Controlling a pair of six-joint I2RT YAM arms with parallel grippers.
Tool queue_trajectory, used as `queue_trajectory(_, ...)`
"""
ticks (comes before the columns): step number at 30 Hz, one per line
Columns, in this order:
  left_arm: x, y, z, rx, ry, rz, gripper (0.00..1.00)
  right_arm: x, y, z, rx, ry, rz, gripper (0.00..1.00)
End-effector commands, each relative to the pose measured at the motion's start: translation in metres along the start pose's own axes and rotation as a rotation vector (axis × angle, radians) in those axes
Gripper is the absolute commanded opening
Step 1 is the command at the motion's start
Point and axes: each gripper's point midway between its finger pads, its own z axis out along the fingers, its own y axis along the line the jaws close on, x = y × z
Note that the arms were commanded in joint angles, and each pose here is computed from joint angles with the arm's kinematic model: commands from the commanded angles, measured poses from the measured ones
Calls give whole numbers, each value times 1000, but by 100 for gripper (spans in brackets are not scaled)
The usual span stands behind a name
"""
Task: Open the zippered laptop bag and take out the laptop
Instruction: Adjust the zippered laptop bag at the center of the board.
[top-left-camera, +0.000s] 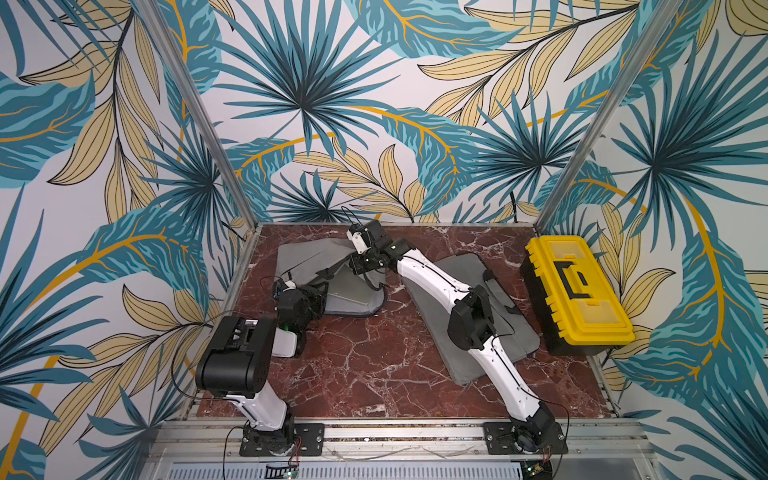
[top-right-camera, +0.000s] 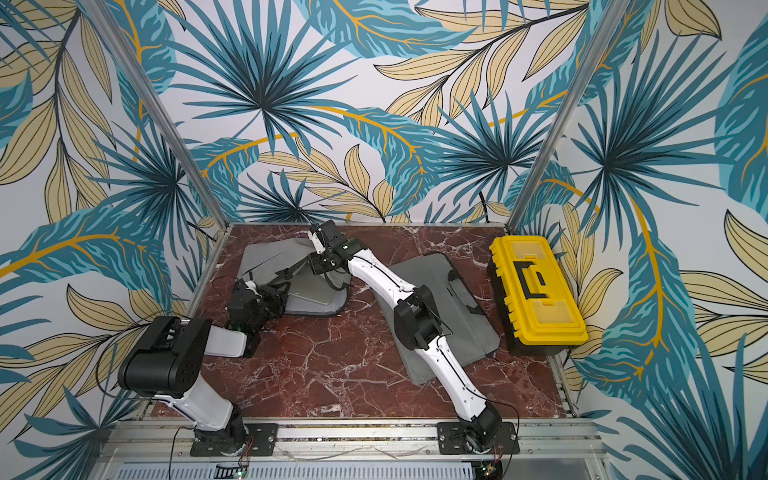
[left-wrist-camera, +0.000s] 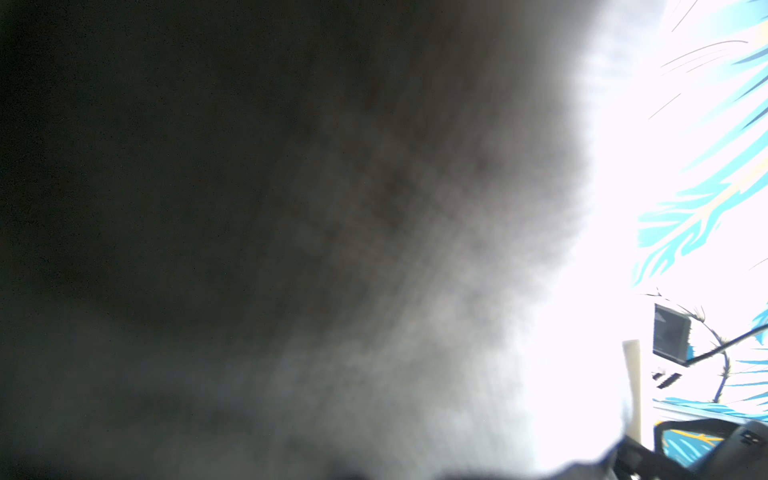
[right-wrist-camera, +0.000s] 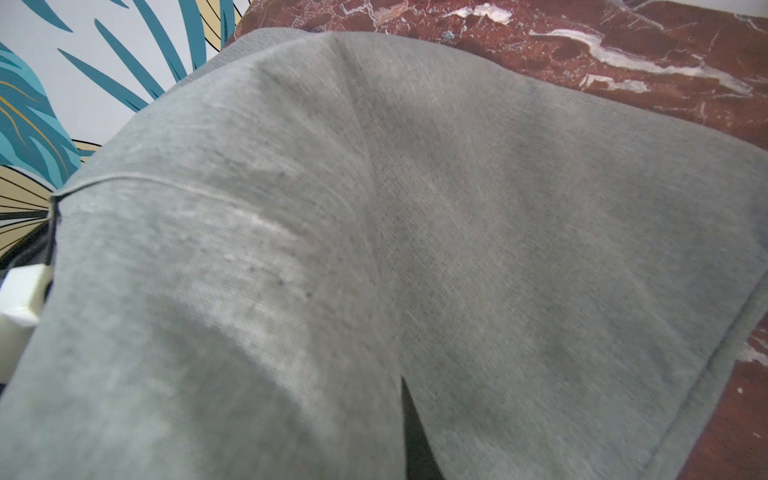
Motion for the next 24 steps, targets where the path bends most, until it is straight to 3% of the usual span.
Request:
queue_trajectory(1,35,-32,-2,133,151,154,0,-8,-19,-6,66,-21,27,0)
queue_trajectory(2,35,-31,0,129,154,156,0,-8,-19,-8,69,-19,27,0)
queue_trajectory(4,35,-29,6,123,161,157,16,-7,-15,-14,74,-10,23,0)
queue_trajectory(12,23,-18,4,89,127,159,51,-3,-15,-30,105,15,20,0)
queue_trajectory(21,-12,7,-14,-42,53,159,58,1,-4,-44,97,28,4,0)
queue_trajectory(24,-24,4,-22,-77,37,177,66,9,-3,-46,124,49,-32,0)
